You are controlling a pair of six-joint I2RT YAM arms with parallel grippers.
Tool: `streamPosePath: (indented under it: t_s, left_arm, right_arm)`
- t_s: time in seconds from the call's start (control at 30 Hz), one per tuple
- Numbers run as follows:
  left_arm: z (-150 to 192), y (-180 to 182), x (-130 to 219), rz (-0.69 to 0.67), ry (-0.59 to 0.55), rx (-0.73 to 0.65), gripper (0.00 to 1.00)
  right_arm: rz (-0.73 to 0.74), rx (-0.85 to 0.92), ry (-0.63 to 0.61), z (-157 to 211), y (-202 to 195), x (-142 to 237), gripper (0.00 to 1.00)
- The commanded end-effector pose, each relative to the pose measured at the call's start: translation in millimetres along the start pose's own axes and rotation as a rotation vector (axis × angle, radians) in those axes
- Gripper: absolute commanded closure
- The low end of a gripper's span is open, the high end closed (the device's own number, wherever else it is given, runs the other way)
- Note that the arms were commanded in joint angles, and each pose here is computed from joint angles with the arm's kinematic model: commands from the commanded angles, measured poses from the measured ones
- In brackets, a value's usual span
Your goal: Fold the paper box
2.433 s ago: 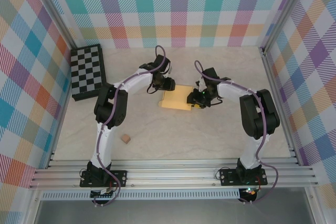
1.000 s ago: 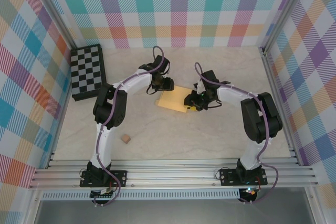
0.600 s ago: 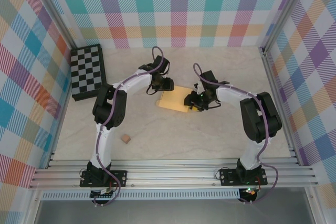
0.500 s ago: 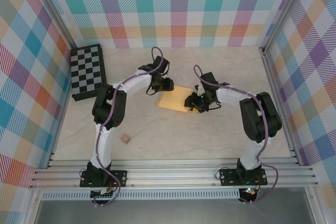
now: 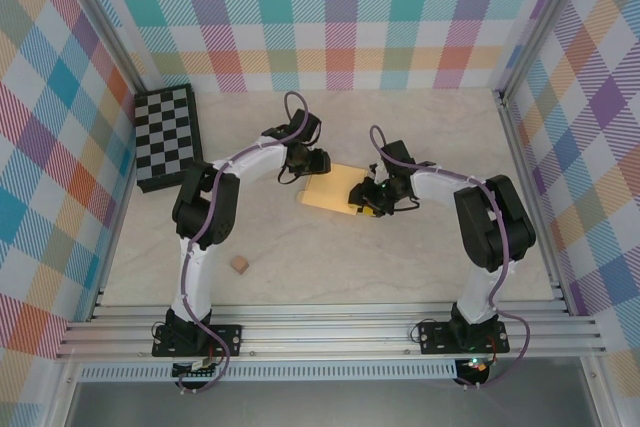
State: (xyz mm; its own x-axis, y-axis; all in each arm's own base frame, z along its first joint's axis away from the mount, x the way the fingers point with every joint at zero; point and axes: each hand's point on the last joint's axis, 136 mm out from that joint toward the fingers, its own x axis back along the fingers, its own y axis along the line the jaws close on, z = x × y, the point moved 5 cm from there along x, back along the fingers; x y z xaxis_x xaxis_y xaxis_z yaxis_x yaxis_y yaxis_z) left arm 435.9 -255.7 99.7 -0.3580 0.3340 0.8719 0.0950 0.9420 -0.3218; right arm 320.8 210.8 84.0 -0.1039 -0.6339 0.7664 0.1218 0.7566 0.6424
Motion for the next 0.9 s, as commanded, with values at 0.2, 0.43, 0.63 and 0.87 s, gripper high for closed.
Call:
streamPosePath:
  t_s: [0.2,0.43,0.63,0.87]
  left_arm:
    - [39,22,-13,-0.086,0.153,0.037,0.54]
    - [40,22,-14,-0.086,0.158,0.033,0.54]
    - [40,21,-15,-0.084,0.164,0.027,0.54]
    - [42,23,-18,-0.091,0.178,0.021,0.54]
  right_arm:
    - [-0.053,0.051,0.003,-10,20,-2,0.66]
    - [0.042,0.083,-0.014,-13,12,3,0.66]
    - [0.083,0.161,-0.023,-16,7,2,0.71]
    - [0.166,0.202,-0.016,-17,-10,-6,0.72]
